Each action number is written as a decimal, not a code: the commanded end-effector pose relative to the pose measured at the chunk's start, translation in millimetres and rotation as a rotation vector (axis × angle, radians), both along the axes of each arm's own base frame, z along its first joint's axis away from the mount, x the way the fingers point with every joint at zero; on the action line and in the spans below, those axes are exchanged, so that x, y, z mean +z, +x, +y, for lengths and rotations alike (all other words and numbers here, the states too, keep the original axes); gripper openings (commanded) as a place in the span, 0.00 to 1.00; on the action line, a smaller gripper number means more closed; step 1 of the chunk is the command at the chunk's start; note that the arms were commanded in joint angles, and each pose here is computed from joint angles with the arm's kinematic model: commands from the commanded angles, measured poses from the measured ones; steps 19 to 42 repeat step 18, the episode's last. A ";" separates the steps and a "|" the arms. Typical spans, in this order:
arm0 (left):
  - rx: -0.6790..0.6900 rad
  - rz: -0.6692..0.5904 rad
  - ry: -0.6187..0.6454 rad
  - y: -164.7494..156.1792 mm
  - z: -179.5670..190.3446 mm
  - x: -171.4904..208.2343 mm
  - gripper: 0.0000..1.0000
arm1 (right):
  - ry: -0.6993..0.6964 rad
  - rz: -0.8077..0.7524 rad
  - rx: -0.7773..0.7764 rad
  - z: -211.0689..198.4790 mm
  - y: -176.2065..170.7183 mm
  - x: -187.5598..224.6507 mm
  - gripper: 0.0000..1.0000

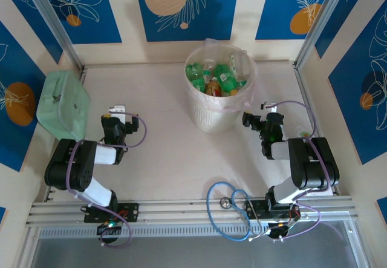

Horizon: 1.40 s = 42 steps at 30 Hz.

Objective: Put the plastic bottles in the bin

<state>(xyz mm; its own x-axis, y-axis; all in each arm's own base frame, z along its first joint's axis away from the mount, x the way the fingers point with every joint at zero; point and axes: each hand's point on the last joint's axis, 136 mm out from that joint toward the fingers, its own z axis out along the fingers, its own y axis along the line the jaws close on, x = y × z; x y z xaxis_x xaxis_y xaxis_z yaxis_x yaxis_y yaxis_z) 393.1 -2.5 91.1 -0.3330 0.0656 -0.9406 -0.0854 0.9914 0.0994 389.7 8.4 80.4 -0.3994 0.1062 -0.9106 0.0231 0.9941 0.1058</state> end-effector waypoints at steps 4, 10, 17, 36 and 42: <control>-0.059 -0.015 0.010 1.9 -9.9 2.7 1.00 | -0.003 -0.042 0.022 4.4 7.3 13.8 0.99; -0.060 -0.018 0.011 2.4 -10.0 3.7 1.00 | -0.002 -0.041 0.023 4.8 7.0 13.4 0.99; -0.062 -0.015 0.008 2.5 -10.5 3.0 1.00 | 0.003 -0.043 0.038 6.3 7.3 13.9 0.99; -0.063 -0.015 0.007 2.5 -10.6 2.9 1.00 | -0.001 -0.042 0.038 7.1 7.0 14.1 0.99; -0.063 -0.015 0.007 2.5 -10.6 2.9 1.00 | -0.001 -0.042 0.038 7.1 7.0 14.1 0.99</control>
